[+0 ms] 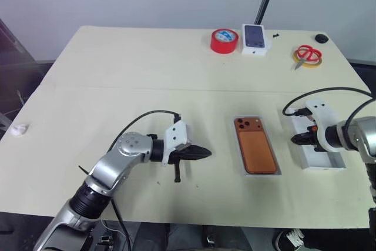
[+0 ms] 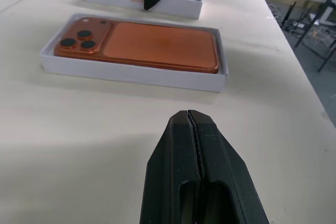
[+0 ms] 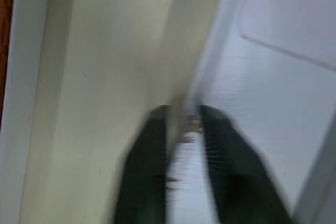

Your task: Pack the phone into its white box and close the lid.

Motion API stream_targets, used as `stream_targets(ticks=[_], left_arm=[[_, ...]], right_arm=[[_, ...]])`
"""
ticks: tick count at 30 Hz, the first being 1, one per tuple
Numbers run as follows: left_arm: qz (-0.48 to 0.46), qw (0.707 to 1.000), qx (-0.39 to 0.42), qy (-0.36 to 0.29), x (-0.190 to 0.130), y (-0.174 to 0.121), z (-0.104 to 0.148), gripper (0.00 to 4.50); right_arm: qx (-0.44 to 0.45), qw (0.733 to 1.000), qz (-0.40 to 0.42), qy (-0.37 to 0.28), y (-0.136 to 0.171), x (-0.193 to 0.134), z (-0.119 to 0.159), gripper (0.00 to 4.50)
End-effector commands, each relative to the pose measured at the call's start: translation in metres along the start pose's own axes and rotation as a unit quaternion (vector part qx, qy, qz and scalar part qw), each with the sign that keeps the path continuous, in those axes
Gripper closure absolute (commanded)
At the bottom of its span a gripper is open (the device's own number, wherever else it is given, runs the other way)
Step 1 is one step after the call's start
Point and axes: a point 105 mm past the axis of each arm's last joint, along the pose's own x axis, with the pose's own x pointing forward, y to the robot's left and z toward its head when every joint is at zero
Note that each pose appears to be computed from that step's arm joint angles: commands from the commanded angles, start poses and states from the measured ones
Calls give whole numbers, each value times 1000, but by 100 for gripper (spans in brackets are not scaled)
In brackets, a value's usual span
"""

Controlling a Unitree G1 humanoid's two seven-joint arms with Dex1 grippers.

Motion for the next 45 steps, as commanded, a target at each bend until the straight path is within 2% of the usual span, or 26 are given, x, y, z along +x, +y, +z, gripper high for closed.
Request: stream_targets(ticks=[1, 6, 9, 14, 19, 24, 29, 33, 36, 39, 40, 41, 45], left_arm=[[11, 1000, 19, -19, -3, 1, 9, 450], [76, 997, -8, -22, -20, 21, 0, 450], [126, 992, -26, -18, -35, 38, -9, 450], [186, 981, -44, -36, -53, 63, -10, 450], [203, 977, -35, -48, -57, 75, -3, 450], [192, 979, -26, -64, -46, 75, 6, 450], [161, 983, -20, -88, -23, 68, 21, 450], [124, 988, -16, -92, 2, 58, 27, 450], [115, 989, -19, -90, 19, 58, 26, 450], [111, 989, -23, -90, 33, 60, 28, 450], [105, 990, -23, -93, 36, 60, 30, 450], [100, 990, -22, -96, 38, 59, 32, 450], [73, 992, -21, -102, 52, 55, 39, 450]], right_arm=[[5, 999, 25, -39, 9, -13, 17, 444], [12, 981, 126, -148, 33, -45, 65, 444], [-1, 957, 231, -177, 63, -63, 81, 444], [3, 910, 378, -171, 107, -88, 94, 444], [8, 866, 479, -142, 162, -94, 90, 444], [43, 858, 495, -133, 186, -67, 79, 444], [147, 873, 441, -149, 186, -35, 71, 444], [193, 878, 409, -158, 184, -26, 63, 444], [187, 884, 393, -173, 178, -31, 65, 351], [143, 902, 363, -184, 160, -42, 68, 203], [118, 913, 345, -185, 152, -47, 68, 140], [98, 921, 328, -184, 146, -52, 68, 102], [50, 954, 229, -188, 105, -67, 73, 102]])
